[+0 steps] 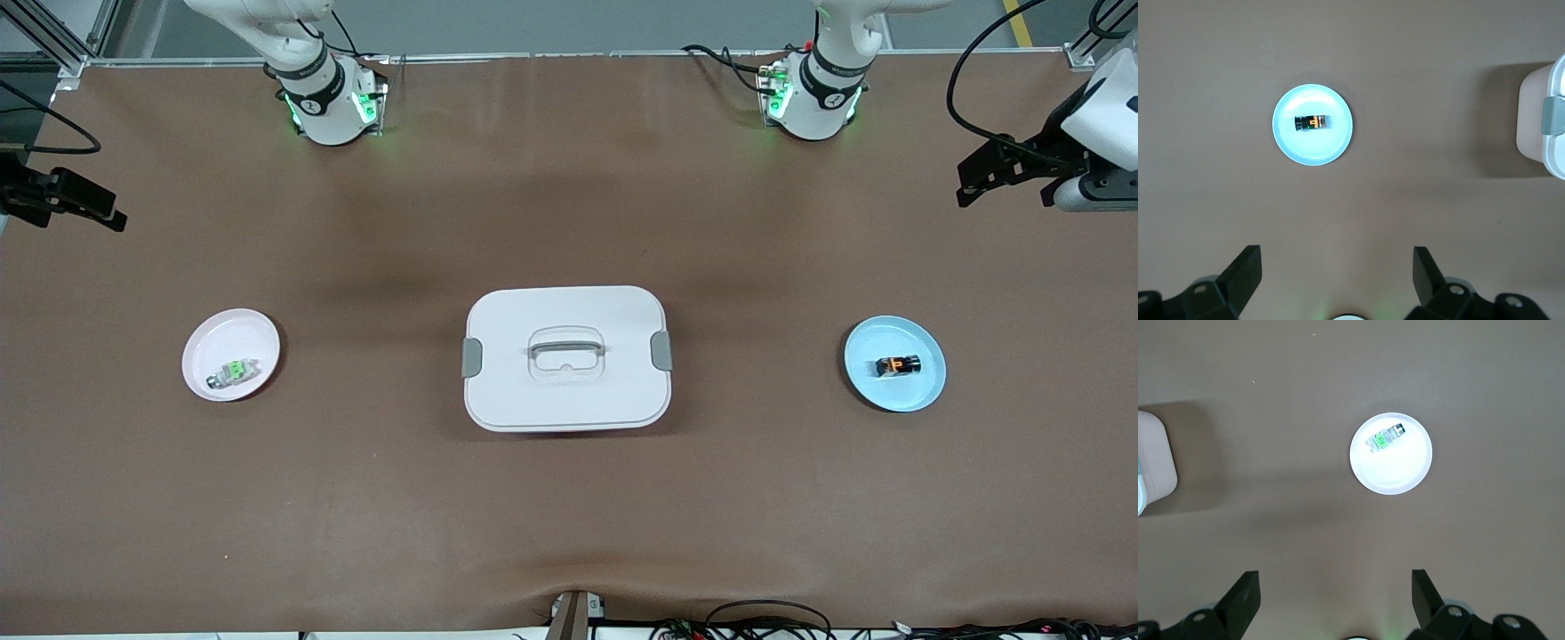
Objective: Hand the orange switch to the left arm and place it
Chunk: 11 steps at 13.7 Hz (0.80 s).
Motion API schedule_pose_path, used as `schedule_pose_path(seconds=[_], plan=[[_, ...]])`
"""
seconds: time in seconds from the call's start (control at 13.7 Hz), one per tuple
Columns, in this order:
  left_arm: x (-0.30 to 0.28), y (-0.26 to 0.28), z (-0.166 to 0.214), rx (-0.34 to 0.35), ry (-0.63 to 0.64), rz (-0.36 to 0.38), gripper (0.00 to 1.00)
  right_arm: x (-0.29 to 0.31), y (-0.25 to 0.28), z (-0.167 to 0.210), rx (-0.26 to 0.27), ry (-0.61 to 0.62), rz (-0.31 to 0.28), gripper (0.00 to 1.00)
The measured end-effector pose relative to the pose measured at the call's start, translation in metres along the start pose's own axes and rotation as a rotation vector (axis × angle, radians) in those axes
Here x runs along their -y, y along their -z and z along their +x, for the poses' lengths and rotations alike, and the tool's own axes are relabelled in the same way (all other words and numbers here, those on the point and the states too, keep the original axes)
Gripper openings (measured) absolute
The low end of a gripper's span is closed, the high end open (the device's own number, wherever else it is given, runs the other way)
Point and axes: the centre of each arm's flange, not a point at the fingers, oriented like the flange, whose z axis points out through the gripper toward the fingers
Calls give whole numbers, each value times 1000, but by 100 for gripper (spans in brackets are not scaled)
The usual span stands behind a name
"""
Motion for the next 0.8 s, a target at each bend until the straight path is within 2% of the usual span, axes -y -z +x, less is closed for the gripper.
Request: schedule_pose_path(seconds=[0.8], plan=[[4,10,0,-21,7,-2,100,0,0,0,-1,0,0,100]])
